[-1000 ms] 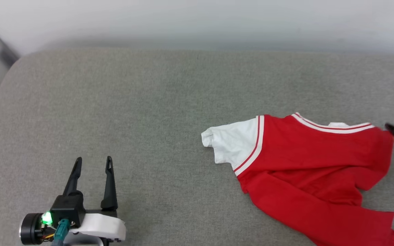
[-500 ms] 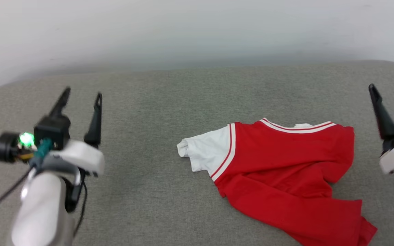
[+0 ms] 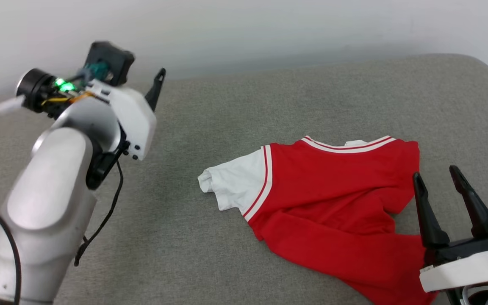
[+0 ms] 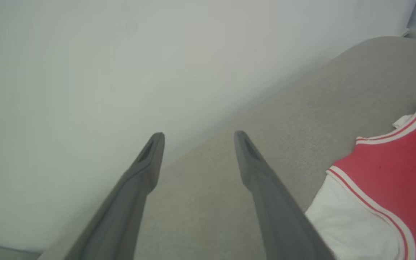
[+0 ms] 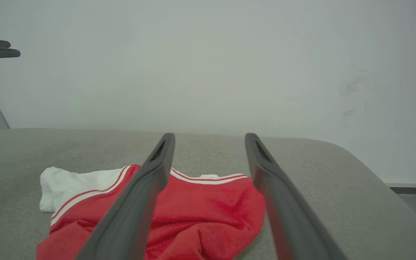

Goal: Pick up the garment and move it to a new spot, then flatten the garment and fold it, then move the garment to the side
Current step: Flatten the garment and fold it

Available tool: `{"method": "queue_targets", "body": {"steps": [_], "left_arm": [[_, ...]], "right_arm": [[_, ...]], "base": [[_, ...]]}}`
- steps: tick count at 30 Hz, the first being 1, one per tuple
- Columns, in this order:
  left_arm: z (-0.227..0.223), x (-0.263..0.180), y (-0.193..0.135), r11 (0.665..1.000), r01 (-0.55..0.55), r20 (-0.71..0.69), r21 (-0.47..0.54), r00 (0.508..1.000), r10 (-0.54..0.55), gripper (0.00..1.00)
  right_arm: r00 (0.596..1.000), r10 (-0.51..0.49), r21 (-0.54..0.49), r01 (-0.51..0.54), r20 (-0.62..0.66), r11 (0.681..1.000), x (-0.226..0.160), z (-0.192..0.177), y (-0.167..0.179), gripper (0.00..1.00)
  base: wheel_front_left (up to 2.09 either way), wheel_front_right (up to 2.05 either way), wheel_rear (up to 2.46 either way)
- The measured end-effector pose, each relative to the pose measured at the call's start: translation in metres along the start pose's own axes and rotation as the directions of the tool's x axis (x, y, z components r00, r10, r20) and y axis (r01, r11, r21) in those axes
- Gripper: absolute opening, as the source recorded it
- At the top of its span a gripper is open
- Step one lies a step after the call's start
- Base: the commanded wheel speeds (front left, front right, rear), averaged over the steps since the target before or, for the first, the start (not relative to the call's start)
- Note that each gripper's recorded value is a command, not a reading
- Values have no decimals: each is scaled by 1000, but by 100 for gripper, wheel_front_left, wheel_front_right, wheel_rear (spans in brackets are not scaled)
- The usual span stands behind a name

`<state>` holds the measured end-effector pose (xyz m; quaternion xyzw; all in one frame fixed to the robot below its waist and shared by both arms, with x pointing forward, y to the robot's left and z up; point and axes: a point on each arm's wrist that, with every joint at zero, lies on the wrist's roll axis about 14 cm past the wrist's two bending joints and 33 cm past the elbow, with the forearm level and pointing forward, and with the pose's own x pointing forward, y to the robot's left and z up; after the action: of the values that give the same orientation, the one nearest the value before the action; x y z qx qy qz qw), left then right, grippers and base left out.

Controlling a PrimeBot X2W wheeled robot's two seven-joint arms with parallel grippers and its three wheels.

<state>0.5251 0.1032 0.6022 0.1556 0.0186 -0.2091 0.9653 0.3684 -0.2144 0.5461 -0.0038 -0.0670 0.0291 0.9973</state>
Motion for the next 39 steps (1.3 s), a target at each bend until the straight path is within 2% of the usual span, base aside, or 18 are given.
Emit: {"method": "queue_targets", "body": {"steps": [4,8,11,17,28,31,38,39], "left_arm": [[-19,13,-24,991,130,-204,-10,970,-129,100],[-29,22,-47,969,249,-364,-14,901,-236,100],[-49,22,-65,942,335,-505,-28,808,-303,100],[-81,29,-88,889,457,-663,-17,660,-352,100],[-174,13,-124,789,606,-856,-98,353,-377,100],[-186,10,-128,774,621,-869,-123,309,-386,100],[-197,11,-134,743,663,-890,-92,280,-361,100],[-197,9,-135,736,672,-894,-84,276,-354,13]], "right_arm": [[1000,-16,15,16,-17,1000,-6,-6,4,100],[999,-2,21,3,-48,1000,-7,-17,11,100],[998,1,18,0,-70,1000,-7,-25,12,100],[996,11,13,-10,-91,1000,4,-37,14,100],[990,2,-3,-3,-142,1000,16,-66,8,100],[989,-2,-8,1,-150,1000,19,-71,6,100],[987,2,-11,-4,-162,1000,24,-79,6,100],[986,2,-11,-4,-166,1000,24,-80,6,100]], "base": [[0,0,0],[0,0,0],[0,0,0],[0,0,0],[0,0,0],[0,0,0],[0,0,0],[0,0,0]]}}
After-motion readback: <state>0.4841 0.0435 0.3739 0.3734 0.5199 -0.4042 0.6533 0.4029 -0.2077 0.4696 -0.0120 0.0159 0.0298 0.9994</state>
